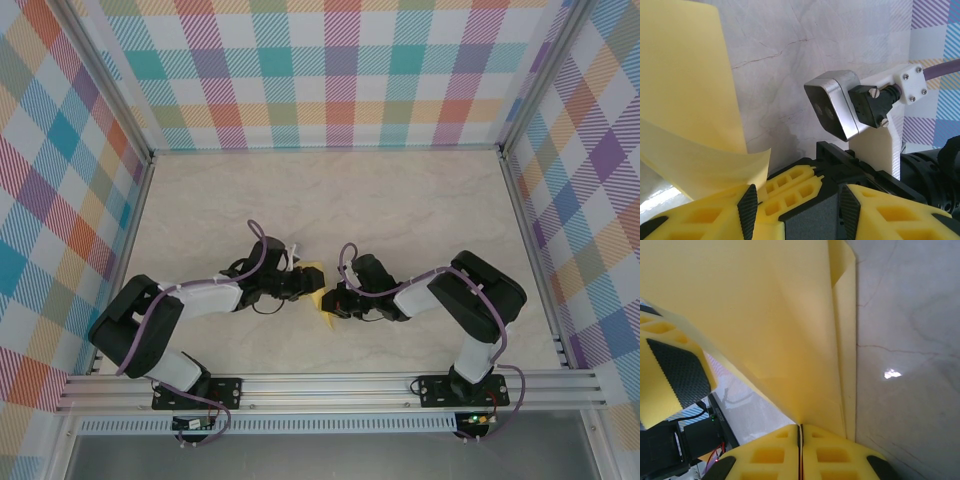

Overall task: Fold a paper plane with a square sheet of paper (pick it up from the middle)
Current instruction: Fold the wing for the fifth time at the center of the table.

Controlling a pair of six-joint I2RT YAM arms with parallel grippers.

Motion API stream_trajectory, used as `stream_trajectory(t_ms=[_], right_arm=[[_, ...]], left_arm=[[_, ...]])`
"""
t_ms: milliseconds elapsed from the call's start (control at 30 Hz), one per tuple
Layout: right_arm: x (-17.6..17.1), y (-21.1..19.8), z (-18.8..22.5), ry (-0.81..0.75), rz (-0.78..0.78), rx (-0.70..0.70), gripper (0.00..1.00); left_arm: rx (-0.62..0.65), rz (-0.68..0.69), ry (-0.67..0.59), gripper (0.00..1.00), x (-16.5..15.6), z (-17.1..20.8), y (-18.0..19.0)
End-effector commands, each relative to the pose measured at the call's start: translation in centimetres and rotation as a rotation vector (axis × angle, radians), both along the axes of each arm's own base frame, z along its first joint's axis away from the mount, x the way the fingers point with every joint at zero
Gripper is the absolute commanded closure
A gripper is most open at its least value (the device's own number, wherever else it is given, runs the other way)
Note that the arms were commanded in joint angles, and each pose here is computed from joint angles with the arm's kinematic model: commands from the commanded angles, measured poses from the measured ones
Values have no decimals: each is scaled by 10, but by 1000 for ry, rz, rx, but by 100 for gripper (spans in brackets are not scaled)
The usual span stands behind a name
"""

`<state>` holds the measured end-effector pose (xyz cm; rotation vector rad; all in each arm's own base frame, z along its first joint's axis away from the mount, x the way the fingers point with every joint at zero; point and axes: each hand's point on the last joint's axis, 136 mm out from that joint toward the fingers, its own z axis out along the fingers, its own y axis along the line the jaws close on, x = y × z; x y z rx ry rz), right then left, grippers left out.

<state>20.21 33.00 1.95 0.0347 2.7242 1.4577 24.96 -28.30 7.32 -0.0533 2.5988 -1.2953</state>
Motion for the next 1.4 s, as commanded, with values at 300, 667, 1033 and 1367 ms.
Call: stream_trajectory(t_ms=[300, 667, 1033, 1367], right_arm=[[-8, -17, -26, 67, -35, -83, 91], [-10, -19, -16, 61, -25, -95, 84], [-24, -26, -9, 63, 19, -115, 88], [-44, -35, -34, 125, 51, -250, 88]], left_arm=[[44, -34, 6, 50, 11, -22, -11], [108, -55, 71, 51, 2, -50, -4], [117, -59, 81, 52, 0, -51, -3], [128, -48, 88, 52, 1, -51, -2]])
